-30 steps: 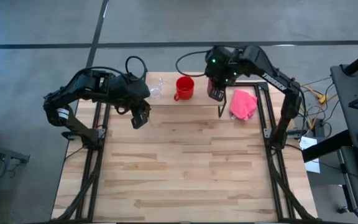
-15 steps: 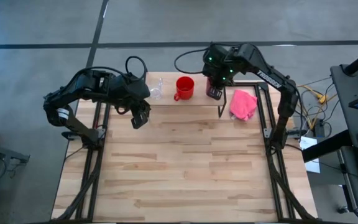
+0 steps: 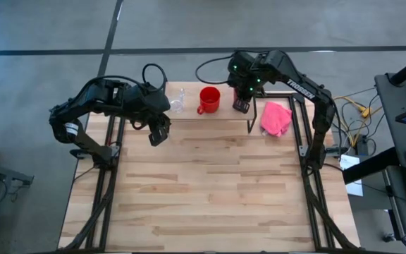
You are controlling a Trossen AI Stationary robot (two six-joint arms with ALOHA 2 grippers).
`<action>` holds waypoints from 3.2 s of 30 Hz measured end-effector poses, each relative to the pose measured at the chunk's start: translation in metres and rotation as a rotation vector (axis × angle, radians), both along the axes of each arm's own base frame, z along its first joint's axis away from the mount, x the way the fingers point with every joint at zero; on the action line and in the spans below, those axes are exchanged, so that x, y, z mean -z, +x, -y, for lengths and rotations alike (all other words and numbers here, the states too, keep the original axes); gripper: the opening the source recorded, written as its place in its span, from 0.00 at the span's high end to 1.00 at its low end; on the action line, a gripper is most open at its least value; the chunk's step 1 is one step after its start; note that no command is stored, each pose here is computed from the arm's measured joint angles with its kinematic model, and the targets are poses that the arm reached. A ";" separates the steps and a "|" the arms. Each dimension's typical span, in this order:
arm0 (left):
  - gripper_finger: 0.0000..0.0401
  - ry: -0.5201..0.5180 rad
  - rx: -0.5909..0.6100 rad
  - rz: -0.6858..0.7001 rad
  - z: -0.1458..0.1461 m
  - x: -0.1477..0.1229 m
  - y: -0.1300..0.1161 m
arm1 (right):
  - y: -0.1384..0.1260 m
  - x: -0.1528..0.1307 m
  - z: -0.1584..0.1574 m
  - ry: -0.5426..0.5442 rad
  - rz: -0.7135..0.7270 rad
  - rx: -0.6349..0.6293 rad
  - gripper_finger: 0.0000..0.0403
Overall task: Stack small to large cups/mugs on shelf
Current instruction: Put the pink cup on the shelf, then return to Home Position
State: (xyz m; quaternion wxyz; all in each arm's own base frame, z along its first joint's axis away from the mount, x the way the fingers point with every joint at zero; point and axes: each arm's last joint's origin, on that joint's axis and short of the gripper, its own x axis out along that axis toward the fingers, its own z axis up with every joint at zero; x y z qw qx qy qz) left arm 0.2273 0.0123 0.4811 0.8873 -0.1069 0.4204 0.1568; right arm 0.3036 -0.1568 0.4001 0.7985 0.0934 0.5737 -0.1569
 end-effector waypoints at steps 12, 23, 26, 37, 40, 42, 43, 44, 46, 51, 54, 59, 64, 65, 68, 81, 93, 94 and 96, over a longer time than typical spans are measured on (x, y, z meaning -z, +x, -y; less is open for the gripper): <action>0.86 0.000 0.000 0.000 0.000 0.000 0.000 | 0.000 0.004 0.001 0.009 -0.011 0.012 0.96; 0.86 0.000 0.000 0.000 0.000 0.000 0.000 | 0.002 0.015 0.002 0.021 -0.038 0.004 0.96; 0.86 0.000 0.000 0.000 0.000 0.000 0.000 | 0.004 0.014 0.003 0.013 -0.024 0.004 0.96; 0.86 0.000 0.000 -0.001 0.000 0.000 0.000 | 0.004 0.014 0.003 -0.001 -0.034 -0.046 0.96; 0.86 0.000 0.000 0.000 0.000 0.000 0.000 | 0.003 0.013 0.003 0.002 -0.041 -0.046 0.96; 0.86 0.000 0.000 0.000 0.000 0.000 0.000 | 0.002 0.013 0.002 0.003 -0.046 -0.048 0.96; 0.86 0.000 0.000 0.000 0.000 0.000 0.000 | 0.002 0.013 0.002 0.002 -0.048 -0.051 0.96; 0.86 0.000 0.000 0.000 0.000 0.000 0.000 | 0.002 0.014 0.002 0.003 -0.051 -0.051 0.96; 0.86 0.000 0.000 0.000 0.000 0.000 0.000 | 0.001 0.014 0.002 0.009 -0.060 -0.050 0.96; 0.86 0.000 0.000 0.000 0.000 0.000 0.000 | -0.001 0.014 0.004 -0.017 -0.082 -0.043 0.91; 0.86 0.005 0.006 -0.002 0.000 0.000 0.000 | 0.000 0.014 0.005 -0.042 -0.089 -0.038 0.86; 0.86 0.014 0.018 -0.005 0.000 0.000 0.000 | 0.001 0.013 0.006 -0.071 -0.080 -0.050 0.76; 0.86 0.016 0.020 -0.005 0.000 0.000 0.000 | 0.002 0.012 0.007 -0.086 -0.072 -0.044 0.69; 0.86 0.016 0.020 -0.006 0.000 0.000 0.000 | 0.001 0.012 0.006 -0.084 -0.071 -0.038 0.68; 0.86 0.016 0.020 -0.005 0.000 0.000 0.000 | -0.003 0.008 0.004 -0.082 -0.064 -0.023 0.67; 0.86 0.018 0.022 -0.006 0.000 0.000 0.000 | -0.066 -0.067 -0.032 -0.140 0.200 0.128 0.72; 0.86 0.021 -0.078 -0.015 -0.002 0.001 -0.004 | -0.158 -0.119 -0.080 -0.167 0.481 0.243 0.72; 0.86 0.019 -0.114 -0.020 -0.002 0.000 -0.008 | -0.165 -0.120 -0.085 -0.168 0.495 0.240 0.72; 0.86 0.012 -0.159 0.018 -0.002 -0.004 -0.017 | -0.179 -0.123 -0.093 -0.175 0.527 0.228 0.73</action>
